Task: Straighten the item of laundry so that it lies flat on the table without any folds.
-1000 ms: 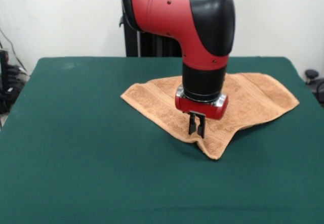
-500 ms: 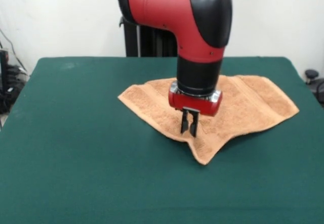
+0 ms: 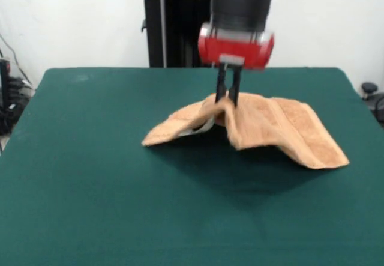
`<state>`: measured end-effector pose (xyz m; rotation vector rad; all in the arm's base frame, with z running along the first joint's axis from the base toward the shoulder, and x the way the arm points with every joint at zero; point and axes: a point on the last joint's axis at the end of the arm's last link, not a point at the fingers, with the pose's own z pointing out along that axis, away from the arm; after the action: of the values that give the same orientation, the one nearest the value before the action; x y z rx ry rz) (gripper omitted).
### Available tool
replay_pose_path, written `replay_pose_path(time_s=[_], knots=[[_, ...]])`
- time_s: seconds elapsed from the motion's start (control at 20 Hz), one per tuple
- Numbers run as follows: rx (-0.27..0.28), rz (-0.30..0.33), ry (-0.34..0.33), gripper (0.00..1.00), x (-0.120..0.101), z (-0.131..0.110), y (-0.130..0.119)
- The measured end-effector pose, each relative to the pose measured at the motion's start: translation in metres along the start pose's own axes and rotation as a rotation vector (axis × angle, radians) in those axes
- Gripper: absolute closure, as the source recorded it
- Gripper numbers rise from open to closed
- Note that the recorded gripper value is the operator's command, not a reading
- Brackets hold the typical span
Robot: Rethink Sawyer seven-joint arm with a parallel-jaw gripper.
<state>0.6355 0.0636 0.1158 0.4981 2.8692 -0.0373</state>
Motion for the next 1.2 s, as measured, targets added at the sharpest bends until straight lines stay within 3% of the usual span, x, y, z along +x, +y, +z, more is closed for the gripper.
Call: replay_pose_path(time_s=[0.05,0.35,0.6,0.85,1.0,1.2], knots=[[-0.009,-0.001,-0.003,1.0,-0.001,-0.021,0.003],[-0.038,0.017,-0.038,1.0,0.002,-0.091,-0.002],[-0.043,0.051,-0.059,1.0,0.001,-0.114,-0.021],[-0.048,0.095,-0.078,1.0,-0.01,-0.109,-0.049],[-0.048,0.099,-0.124,1.0,-0.024,-0.086,-0.069],[-0.046,0.085,-0.142,1.0,-0.024,-0.068,-0.074]])
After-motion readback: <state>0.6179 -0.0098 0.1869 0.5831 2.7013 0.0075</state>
